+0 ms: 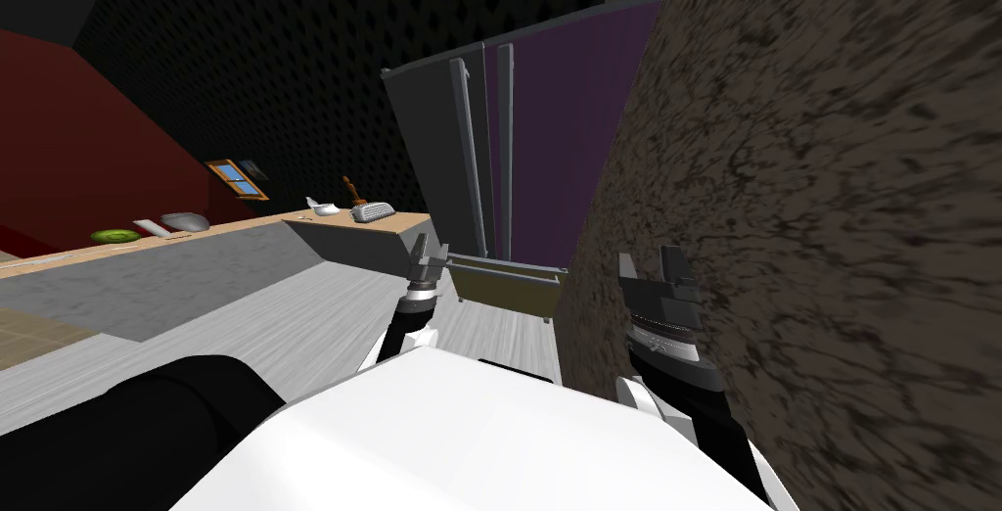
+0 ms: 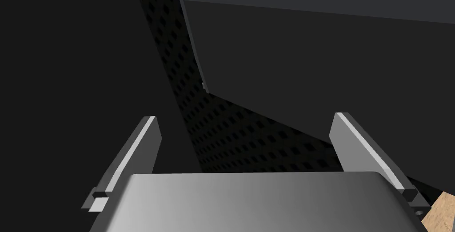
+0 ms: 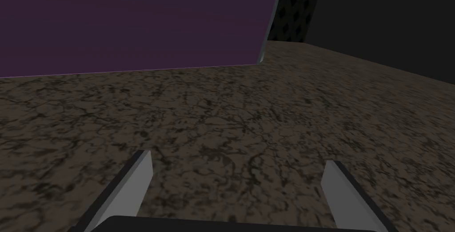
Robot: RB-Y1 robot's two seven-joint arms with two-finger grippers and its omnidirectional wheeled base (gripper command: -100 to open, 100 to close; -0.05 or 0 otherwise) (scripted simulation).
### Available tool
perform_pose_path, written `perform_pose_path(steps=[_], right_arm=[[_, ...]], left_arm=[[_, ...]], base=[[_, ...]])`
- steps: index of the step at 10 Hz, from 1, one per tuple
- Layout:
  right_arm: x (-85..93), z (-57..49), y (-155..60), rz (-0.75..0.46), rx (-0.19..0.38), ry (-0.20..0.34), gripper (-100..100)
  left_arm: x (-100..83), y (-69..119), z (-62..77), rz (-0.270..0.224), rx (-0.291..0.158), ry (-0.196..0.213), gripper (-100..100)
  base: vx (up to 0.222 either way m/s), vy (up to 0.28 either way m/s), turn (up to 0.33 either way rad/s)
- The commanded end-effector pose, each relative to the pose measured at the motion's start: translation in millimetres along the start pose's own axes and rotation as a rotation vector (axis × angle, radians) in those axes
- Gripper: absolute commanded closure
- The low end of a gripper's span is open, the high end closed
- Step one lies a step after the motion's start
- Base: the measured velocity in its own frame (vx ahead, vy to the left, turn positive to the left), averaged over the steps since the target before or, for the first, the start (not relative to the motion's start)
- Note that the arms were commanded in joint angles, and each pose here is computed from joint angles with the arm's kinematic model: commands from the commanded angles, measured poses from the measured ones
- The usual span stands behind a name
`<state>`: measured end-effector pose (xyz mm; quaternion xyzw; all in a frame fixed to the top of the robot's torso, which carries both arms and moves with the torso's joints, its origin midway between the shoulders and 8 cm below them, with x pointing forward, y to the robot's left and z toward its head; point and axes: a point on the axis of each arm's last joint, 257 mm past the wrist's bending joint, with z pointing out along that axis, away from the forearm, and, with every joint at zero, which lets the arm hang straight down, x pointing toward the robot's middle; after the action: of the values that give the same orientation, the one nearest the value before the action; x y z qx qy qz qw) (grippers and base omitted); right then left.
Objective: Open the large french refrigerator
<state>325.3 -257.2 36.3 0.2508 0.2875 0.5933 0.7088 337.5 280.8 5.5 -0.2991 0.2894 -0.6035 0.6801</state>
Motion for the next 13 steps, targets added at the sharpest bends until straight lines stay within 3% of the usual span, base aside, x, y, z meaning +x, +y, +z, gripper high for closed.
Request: perform_pose_path(steps=[1,9,10,13], right_arm=[[0.0,0.0,0,0.000,0.000,0.000,0],[0.0,0.1,0,0.000,0.000,0.000,0],[0.0,0.1,0,0.000,0.000,0.000,0],[0.0,-0.1,0,0.000,0.000,0.000,0]], left_arm=[[0.0,0.0,0.0,0.000,0.000,0.000,0],[0.0,-0.2,0.1,0.000,0.000,0.000,0],[3.6,13.6,-5.0,0.011,-0.017,0.034,-100],[5.9,35.7,-14.3,0.022,-0.044,0.066,-100]], base=[[0.000,0.000,0.000],[0.000,0.000,0.000],[0.044,0.000,-0.013],[0.069,0.001,-0.013]])
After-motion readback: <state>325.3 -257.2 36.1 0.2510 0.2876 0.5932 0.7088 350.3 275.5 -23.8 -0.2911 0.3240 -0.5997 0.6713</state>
